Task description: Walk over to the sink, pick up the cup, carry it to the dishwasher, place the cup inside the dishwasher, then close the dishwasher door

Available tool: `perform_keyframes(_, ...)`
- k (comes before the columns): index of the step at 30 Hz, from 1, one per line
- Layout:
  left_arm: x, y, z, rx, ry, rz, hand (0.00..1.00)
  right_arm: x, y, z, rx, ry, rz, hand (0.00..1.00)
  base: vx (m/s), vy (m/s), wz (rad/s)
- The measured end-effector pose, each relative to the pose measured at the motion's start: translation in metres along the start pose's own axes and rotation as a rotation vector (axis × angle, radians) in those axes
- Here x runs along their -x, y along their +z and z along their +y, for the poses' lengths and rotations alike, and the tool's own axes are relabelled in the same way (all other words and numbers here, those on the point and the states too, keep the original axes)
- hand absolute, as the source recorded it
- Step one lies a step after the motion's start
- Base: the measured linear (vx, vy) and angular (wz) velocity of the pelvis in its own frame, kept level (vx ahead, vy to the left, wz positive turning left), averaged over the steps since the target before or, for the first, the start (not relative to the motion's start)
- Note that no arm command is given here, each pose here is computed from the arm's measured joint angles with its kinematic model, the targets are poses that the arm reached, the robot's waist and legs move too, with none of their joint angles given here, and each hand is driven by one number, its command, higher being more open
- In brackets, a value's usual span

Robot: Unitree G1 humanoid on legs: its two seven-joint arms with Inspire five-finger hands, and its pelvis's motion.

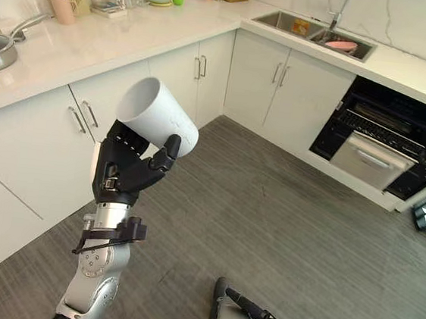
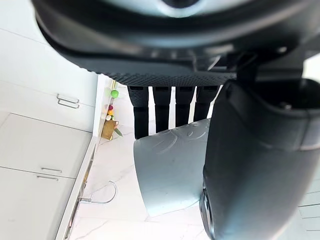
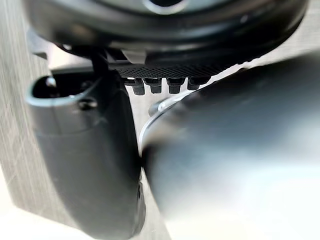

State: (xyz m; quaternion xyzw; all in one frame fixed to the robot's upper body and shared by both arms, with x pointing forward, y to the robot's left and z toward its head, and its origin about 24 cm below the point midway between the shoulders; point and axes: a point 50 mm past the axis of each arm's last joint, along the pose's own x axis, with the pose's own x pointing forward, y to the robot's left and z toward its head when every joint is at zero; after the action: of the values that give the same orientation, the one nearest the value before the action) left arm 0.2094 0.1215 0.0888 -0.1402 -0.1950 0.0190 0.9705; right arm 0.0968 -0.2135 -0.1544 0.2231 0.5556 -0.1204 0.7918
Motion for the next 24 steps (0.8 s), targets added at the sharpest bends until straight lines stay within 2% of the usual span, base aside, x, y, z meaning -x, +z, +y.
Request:
perform_keyframes(3, -0.001, 0.001, -0.007, 0.018, -0.042, -0.008, 0.0, 0.0, 0.006, 0.007, 0.018, 0.005, -0.016, 1.0, 0.43, -0.316, 0.02)
perform_keyframes(8, 0.004, 0.005, -0.015, 0.08, -0.039, -0.024, 0.0, 0.005, 0.002, 0.002, 0.026, -0.03, -0.018, 1.0, 0.35, -0.213, -0.15)
perform_keyframes(13, 0.017, 0.002, 0.002, 0.039, 0.009, 0.015, 0.0, 0.003, -0.008, -0.004, 0.056, -0.068, 0.045, 1.0, 0.38, -0.143, -0.31)
perform_keyframes(17, 0.018, 0.002, 0.017, -0.005, 0.071, 0.007, 0.0, -0.002, -0.01, -0.004, 0.113, -0.079, 0.127, 1.0, 0.5, 0.02, -0.75)
perform_keyframes(21, 0.015, -0.005, 0.004, 0.023, 0.013, 0.017, 0.0, -0.002, -0.015, -0.006, 0.112, -0.094, 0.137, 1.0, 0.45, 0.098, -0.01)
perform_keyframes(24, 0.017, -0.014, 0.005, 0.0, -0.003, 0.053, 0.0, -0.003, -0.025, -0.005, 0.055, -0.101, 0.156, 1.0, 0.37, 0.087, 0.03)
